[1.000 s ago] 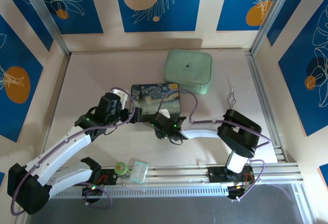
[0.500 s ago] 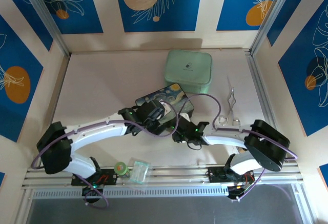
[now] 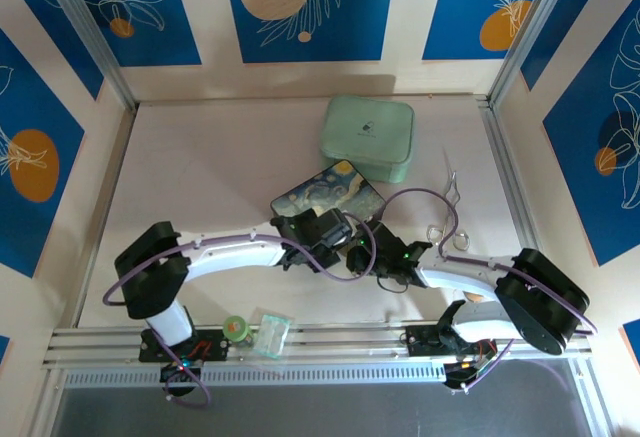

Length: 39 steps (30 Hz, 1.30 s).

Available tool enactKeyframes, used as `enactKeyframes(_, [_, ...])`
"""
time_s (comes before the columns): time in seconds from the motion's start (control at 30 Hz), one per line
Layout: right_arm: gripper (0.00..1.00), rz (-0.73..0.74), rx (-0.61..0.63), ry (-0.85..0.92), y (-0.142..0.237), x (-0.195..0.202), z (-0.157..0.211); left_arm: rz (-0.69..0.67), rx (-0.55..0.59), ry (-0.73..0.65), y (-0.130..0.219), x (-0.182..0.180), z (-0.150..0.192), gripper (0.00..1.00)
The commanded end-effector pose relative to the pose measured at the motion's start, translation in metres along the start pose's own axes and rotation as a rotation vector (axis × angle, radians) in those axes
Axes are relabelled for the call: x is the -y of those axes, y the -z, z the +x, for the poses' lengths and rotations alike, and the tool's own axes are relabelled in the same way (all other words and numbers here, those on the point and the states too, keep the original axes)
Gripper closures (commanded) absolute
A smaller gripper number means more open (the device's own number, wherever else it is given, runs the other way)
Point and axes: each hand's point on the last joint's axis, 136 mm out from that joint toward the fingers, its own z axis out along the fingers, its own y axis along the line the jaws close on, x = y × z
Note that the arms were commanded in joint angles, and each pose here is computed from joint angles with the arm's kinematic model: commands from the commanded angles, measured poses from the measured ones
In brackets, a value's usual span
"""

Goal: Unlock a padlock with a key

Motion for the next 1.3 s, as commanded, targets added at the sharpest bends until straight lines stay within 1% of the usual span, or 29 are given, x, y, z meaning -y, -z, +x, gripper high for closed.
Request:
enactKeyframes(0.0, [0.67, -0.055, 0.039, -0.154, -0.011, -0.006, -0.009, -0.070, -0.112, -0.086, -0.007, -0.003, 0.024, 0.16])
enactKeyframes(0.13, [0.67, -0.094, 0.101, -0.247, -0.011, -0.007, -0.022, -0.060, -0.116, -0.101, -0.008, 0.001, 0.035, 0.25])
enactKeyframes(0.2, [0.68, -0.129, 0.103, -0.265, -0.013, -0.012, -0.029, -0.044, -0.109, -0.114, -0.008, 0.004, 0.037, 0.28])
enactKeyframes(0.47, [0.69, -0.211, 0.092, -0.388, -0.025, -0.020, -0.046, 0.011, -0.138, -0.193, -0.014, 0.023, 0.050, 0.29])
enactKeyframes(0.57, [0.69, -0.217, 0.102, -0.407, -0.024, -0.017, -0.052, -0.006, -0.152, -0.218, -0.014, 0.024, 0.055, 0.30])
enactKeyframes(0.7, [0.69, -0.229, 0.110, -0.443, -0.021, -0.008, -0.058, 0.011, -0.152, -0.234, -0.011, 0.026, 0.058, 0.32])
enactKeyframes(0.9, [0.69, -0.229, 0.107, -0.455, -0.019, 0.002, -0.063, 0.012, -0.143, -0.231, -0.008, 0.026, 0.058, 0.32])
enactKeyframes(1.1, [0.69, -0.226, 0.130, -0.459, -0.015, 0.008, -0.070, 0.012, -0.144, -0.220, -0.008, 0.026, 0.059, 0.33])
enactKeyframes(1.27, [0.69, -0.205, 0.116, -0.462, -0.019, 0.014, -0.067, -0.039, -0.159, -0.221, -0.008, 0.017, 0.059, 0.33])
